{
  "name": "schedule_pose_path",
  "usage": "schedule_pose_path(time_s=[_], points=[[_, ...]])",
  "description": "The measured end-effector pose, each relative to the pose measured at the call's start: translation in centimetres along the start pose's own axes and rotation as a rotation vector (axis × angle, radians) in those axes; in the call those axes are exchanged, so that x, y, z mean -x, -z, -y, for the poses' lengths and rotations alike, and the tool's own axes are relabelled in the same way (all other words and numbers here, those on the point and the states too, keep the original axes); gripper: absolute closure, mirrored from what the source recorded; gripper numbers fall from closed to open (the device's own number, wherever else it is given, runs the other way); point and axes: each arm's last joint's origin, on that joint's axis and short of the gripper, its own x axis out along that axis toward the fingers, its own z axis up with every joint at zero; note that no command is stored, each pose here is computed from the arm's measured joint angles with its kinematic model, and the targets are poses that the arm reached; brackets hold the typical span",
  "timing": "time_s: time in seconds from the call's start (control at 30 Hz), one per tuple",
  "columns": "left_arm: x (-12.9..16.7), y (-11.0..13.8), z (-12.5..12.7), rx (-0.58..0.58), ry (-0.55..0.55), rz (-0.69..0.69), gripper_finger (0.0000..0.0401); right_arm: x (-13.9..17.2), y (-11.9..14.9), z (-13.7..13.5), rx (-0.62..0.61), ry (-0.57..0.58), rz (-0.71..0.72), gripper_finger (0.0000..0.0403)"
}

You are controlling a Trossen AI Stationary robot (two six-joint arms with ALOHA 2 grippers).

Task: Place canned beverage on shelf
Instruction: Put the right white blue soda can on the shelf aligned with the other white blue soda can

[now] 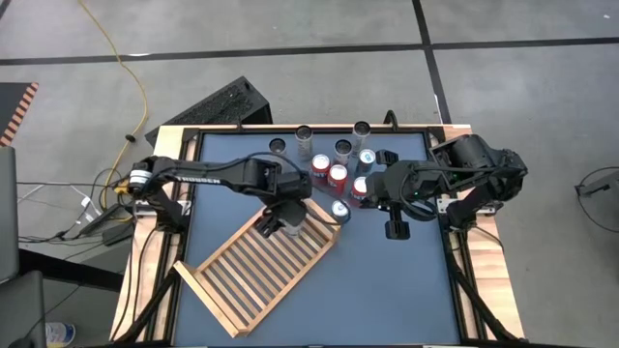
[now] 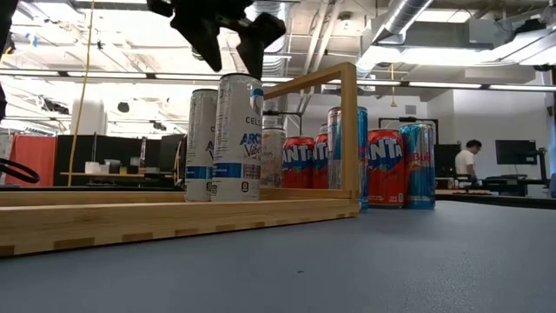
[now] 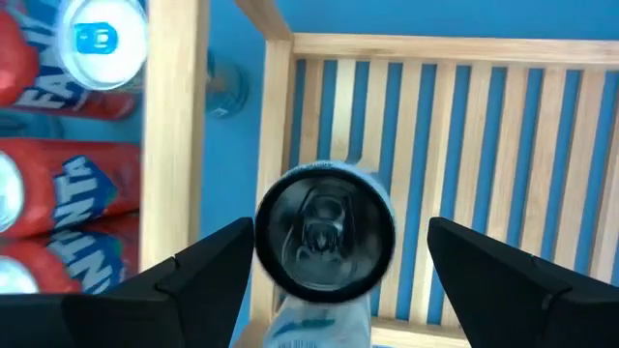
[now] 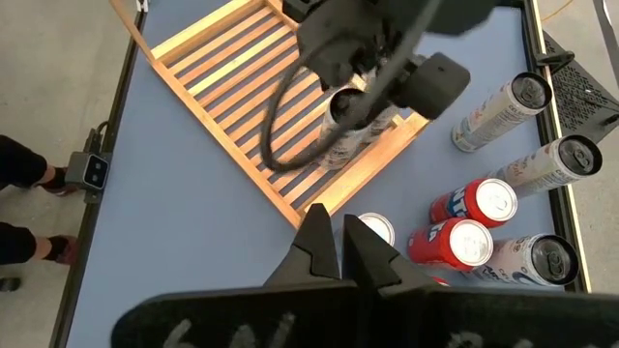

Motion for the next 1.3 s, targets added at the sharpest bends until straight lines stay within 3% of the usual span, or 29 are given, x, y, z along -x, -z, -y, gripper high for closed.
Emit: schedule_pose_path(time_s=[0.17,0.3,0.47,0.63,0.77,0.97,1.13,1.3], points=[[2.4,-0.4,0.9,0.019,-0.075,0.037,0.0103,0.0,-0.1,0.1,0.022,0.002,0.011,0.0403],[6.1,-0.3,2.0,0.087,-0.209,0.084,0.0103,-0.1,-0.8,0.1,0.075,-0.002,0.074,0.0403],[11.4,0.1,4.0,0.281,-0.448,0.191,0.0103,-2.8,-2.0,0.4,0.158,-0.043,0.047,0.0403],[16.4,1.2,6.3,0.537,-0.577,0.393,0.0103,-6.7,-3.8,1.6,0.181,-0.255,0.059,0.0403],[19.1,2.3,7.8,0.678,-0.58,0.527,0.0104,-9.1,-4.5,2.9,0.195,-0.323,0.058,0.0403],[21.6,3.5,9.7,0.741,-0.522,0.65,0.0104,-13.9,-4.4,4.3,0.176,-0.165,-0.099,0.0403],[22.6,4.1,10.6,0.743,-0.504,0.697,0.0104,-19.3,-4.2,1.8,0.232,-0.161,-0.228,0.0403],[23.0,4.4,10.9,0.728,-0.526,0.7,0.0104,-22.4,-4.0,-0.1,0.275,-0.161,-0.26,0.0403]])
